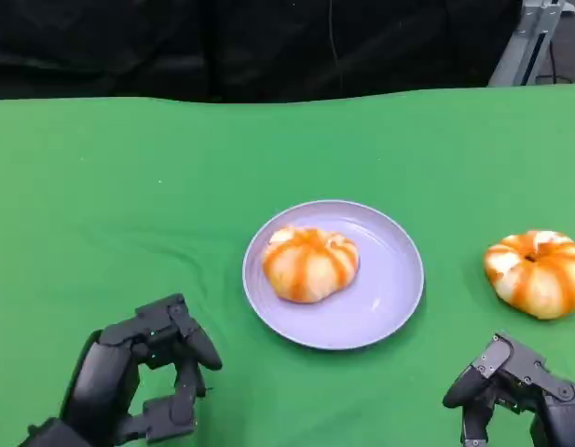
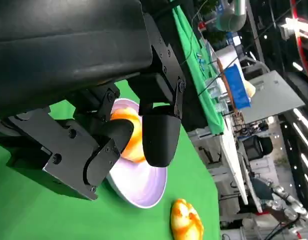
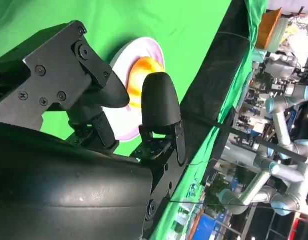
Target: Grasp the bread from the table and place it into the plate.
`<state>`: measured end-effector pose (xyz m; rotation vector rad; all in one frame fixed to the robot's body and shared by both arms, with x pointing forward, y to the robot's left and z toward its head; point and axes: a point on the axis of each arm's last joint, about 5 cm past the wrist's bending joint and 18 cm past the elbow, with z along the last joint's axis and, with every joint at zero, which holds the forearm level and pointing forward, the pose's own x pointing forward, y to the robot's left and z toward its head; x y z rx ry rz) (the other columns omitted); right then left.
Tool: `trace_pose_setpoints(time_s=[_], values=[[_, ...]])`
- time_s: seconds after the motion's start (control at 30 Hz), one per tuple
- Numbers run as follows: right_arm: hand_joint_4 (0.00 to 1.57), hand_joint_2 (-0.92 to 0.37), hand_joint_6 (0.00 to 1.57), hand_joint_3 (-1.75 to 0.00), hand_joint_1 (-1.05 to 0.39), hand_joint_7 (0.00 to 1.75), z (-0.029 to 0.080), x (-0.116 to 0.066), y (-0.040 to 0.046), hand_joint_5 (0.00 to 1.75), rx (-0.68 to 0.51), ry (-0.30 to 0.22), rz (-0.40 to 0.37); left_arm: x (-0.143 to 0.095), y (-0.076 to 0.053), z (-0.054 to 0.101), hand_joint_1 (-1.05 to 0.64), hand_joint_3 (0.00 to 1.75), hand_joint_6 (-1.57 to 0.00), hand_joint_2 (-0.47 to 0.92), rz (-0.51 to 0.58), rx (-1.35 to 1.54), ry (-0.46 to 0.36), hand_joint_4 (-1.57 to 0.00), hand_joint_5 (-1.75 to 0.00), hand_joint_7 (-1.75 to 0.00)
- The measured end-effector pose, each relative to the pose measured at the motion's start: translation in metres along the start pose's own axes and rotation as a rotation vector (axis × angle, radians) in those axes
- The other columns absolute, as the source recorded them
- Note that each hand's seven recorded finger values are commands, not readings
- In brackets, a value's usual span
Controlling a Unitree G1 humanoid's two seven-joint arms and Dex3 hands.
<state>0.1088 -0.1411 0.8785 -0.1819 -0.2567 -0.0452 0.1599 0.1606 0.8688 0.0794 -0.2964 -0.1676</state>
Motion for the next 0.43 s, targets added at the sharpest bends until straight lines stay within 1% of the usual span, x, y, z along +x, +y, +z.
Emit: trace_pose_setpoints(time_s=[0.13,0.23,0.43], values=[[0.79,-0.41,0.69,-1.4,0.05,1.5,0.0003,-0.0008,-0.0002,1.75,0.0,0.002,0.001,-0.0016,0.002,-0.0021,-0.03,1.4,-0.78,0.38,0.01,-0.01,0.003,-0.83,-1.75,-1.53],[0.79,-0.42,0.69,-1.37,0.04,1.5,0.0004,-0.0006,-0.0005,1.75,-0.001,0.001,0.0,-0.0017,0.0019,-0.0025,-0.05,1.39,-0.77,0.37,0.017,-0.029,0.004,-0.81,-1.75,-1.51],[0.79,-0.42,0.69,-1.37,0.05,1.5,0.0003,-0.0005,-0.0011,1.75,-0.005,0.0,-0.002,-0.0025,0.0012,-0.0039,-0.06,1.41,-0.79,0.35,0.006,-0.031,0.001,-0.83,-1.75,-1.54]])
